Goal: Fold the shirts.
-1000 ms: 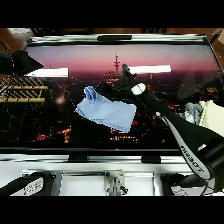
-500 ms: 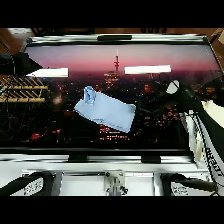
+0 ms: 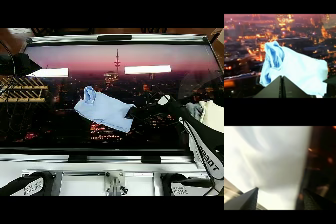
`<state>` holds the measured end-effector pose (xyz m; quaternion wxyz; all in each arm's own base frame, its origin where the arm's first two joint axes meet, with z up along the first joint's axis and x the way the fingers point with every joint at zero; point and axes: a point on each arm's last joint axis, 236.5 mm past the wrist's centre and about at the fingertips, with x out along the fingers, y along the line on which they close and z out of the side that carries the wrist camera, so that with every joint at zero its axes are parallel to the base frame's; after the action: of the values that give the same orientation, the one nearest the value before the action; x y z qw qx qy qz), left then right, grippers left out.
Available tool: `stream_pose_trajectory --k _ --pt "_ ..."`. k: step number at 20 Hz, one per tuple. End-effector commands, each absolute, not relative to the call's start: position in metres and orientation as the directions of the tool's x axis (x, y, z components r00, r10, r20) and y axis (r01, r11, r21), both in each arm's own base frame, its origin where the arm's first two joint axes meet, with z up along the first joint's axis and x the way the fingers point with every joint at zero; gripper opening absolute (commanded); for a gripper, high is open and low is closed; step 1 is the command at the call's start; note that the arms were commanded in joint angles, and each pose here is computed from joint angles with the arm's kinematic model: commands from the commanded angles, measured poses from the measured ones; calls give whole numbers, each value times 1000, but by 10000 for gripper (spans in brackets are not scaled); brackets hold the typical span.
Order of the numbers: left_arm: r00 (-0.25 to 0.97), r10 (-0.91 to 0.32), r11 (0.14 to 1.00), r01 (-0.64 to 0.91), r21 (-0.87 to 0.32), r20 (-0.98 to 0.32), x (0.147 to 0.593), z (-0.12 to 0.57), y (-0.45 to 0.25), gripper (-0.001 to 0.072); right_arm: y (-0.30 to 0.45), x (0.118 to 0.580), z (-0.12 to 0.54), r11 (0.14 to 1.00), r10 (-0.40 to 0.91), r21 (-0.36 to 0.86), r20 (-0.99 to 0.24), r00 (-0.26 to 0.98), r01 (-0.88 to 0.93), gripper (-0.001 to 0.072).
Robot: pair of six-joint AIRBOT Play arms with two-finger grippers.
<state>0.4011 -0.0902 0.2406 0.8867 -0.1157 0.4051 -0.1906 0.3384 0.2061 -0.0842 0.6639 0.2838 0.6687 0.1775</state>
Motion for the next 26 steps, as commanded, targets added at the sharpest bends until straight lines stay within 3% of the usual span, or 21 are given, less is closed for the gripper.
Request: stream_pose_trajectory --k 1,2,3,4,7,10,12,15,20,24,26 --pt "598 -429 902 241 -360 -677 401 240 -90 31 230 357 -80 675 706 712 -699 112 192 672" --pt "598 -429 902 241 -360 -677 401 240 -90 31 232 361 -80 664 714 723 -689 124 192 654" --pt "598 -429 902 241 -360 -677 401 240 -90 31 234 363 -78 657 720 732 -680 134 181 428" --pt "598 -429 902 241 -360 -677 401 240 -90 31 235 366 -75 651 727 739 -672 140 173 58" --pt "598 -429 902 240 -360 -677 401 240 -90 31 239 380 -28 591 798 807 -583 150 -7 70" --pt "597 -430 901 240 -360 -677 401 240 -90 31 219 400 70 490 868 852 -459 187 -185 70" --pt "596 -434 899 244 -363 -676 400 240 -92 31 180 416 135 487 862 841 -421 281 -234 70" --pt "596 -434 899 244 -363 -675 400 240 -92 31 108 430 198 580 773 778 -429 468 -244 70" --pt "558 -463 885 260 -386 -688 391 238 -98 31 -7 430 240 747 567 645 -492 660 -161 70" --pt "558 -464 885 260 -386 -688 390 238 -99 31 -88 426 241 807 391 591 -520 760 -11 70" --pt "555 -479 877 268 -398 -680 389 240 -102 31 -120 412 225 835 314 545 -587 746 78 70"
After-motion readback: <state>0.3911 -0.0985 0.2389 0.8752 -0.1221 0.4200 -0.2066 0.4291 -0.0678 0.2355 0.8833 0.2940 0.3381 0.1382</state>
